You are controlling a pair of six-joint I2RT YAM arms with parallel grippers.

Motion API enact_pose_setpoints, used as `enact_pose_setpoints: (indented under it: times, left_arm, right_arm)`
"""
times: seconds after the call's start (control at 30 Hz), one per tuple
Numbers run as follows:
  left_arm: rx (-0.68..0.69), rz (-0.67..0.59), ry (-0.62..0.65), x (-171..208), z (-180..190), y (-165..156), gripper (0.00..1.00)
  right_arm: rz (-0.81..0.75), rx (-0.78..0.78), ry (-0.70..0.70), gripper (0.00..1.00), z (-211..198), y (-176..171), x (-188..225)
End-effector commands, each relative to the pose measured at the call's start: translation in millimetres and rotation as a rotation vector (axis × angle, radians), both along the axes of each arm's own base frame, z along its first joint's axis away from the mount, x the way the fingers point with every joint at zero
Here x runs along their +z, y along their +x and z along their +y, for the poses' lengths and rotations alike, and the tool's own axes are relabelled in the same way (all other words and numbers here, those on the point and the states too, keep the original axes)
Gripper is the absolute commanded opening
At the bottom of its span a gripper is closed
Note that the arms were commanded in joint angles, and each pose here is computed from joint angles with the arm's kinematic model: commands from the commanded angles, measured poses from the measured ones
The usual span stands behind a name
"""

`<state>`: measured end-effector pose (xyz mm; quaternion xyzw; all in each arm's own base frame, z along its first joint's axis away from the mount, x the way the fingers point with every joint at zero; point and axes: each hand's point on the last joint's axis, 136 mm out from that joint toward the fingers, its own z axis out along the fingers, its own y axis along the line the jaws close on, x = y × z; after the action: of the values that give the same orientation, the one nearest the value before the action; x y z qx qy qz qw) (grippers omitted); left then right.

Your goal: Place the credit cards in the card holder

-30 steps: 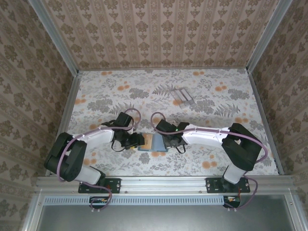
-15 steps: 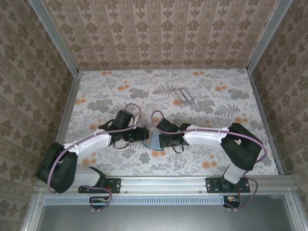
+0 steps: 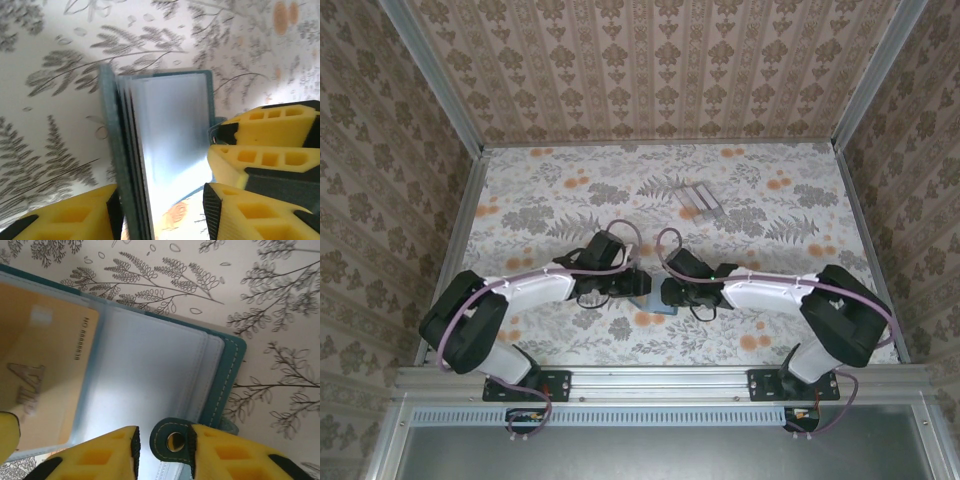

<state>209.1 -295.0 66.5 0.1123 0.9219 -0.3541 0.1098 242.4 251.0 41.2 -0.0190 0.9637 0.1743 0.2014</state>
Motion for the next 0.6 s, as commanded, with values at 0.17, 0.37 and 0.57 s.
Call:
enact_pose_setpoints:
  times: [0.17, 0.37, 0.57]
  left_arm:
    - [0.004, -0.071, 0.079, 10.4, -1.1, 3.0, 0.46]
    - [-0.044, -0.096, 0.107, 15.7, -15.7, -3.2, 0.39]
    - [-0.013, -0.098, 0.148, 14.9, -11.2, -0.7, 0.32]
  right_arm:
    - [-0.018, -0.054, -0.003, 0.26, -26.6, -0.6, 7.4]
    - [-0.012, -0.053, -0.015, 0.23, -33.1, -1.0, 3.9]
    - [-0.048, 0.032, -0.079, 0.5, -29.2, -3.7, 10.5]
